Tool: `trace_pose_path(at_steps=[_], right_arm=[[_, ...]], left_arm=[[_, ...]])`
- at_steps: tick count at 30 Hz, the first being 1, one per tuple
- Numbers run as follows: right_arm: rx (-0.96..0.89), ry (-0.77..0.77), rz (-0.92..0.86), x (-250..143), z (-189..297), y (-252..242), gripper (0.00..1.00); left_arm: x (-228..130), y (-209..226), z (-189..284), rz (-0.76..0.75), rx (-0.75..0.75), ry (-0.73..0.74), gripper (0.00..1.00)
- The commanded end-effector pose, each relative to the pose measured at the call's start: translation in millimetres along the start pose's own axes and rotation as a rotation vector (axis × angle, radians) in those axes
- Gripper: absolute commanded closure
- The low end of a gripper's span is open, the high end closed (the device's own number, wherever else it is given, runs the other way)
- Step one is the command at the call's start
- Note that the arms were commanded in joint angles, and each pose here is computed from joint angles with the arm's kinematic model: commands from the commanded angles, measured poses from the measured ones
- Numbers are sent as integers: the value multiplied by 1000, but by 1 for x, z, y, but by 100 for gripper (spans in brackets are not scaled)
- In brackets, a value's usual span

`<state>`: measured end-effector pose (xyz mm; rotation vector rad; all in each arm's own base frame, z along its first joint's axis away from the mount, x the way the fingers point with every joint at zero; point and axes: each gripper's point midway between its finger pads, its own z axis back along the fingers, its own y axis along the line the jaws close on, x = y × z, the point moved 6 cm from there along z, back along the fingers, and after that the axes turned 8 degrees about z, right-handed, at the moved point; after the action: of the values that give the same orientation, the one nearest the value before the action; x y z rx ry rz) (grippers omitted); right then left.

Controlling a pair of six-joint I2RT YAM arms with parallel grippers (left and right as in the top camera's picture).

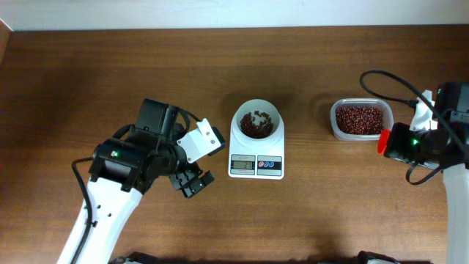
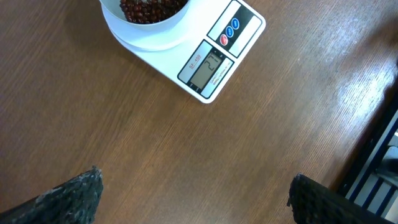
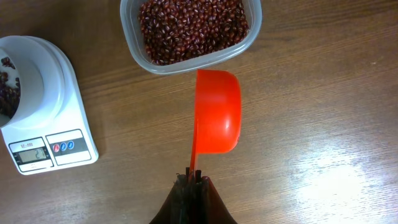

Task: Scoop and weigh 50g on scale
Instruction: 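Move the empty scoop back to the bean tub, then scoop beans from the tub again with the right gripper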

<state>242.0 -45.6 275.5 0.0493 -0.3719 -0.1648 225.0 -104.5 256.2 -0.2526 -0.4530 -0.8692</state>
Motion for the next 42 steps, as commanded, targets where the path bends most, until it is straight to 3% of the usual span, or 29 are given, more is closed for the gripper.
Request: trace_pose_path(at_steps=[1, 6, 8, 11, 15, 22, 26, 29, 35, 42], right_arm=[[0, -16, 8, -1, 3, 0, 96], [9, -56, 47, 6, 3, 1, 96], [96, -96, 153, 13, 3, 11, 96], [136, -93, 153, 18, -3, 14, 96], [199, -85, 374, 26, -19, 19, 96], [131, -92, 384, 59, -74, 5, 96], [-1, 43, 370, 58, -114, -17, 96], [12, 91, 365, 57, -135, -19, 96], [256, 105, 373, 53, -158, 4, 96], [338, 72, 349, 57, -158, 13, 96]], left_arm=[[2, 1, 3, -15, 10, -11, 1], [2, 1, 3, -15, 10, -11, 1], [2, 1, 3, -15, 10, -11, 1], [2, 1, 3, -15, 10, -11, 1], [2, 1, 3, -16, 10, -12, 1], [2, 1, 3, -16, 10, -12, 1], [2, 1, 3, -16, 10, -12, 1], [2, 1, 3, -16, 10, -11, 1], [2, 1, 3, -16, 10, -12, 1], [2, 1, 3, -15, 10, -11, 1]])
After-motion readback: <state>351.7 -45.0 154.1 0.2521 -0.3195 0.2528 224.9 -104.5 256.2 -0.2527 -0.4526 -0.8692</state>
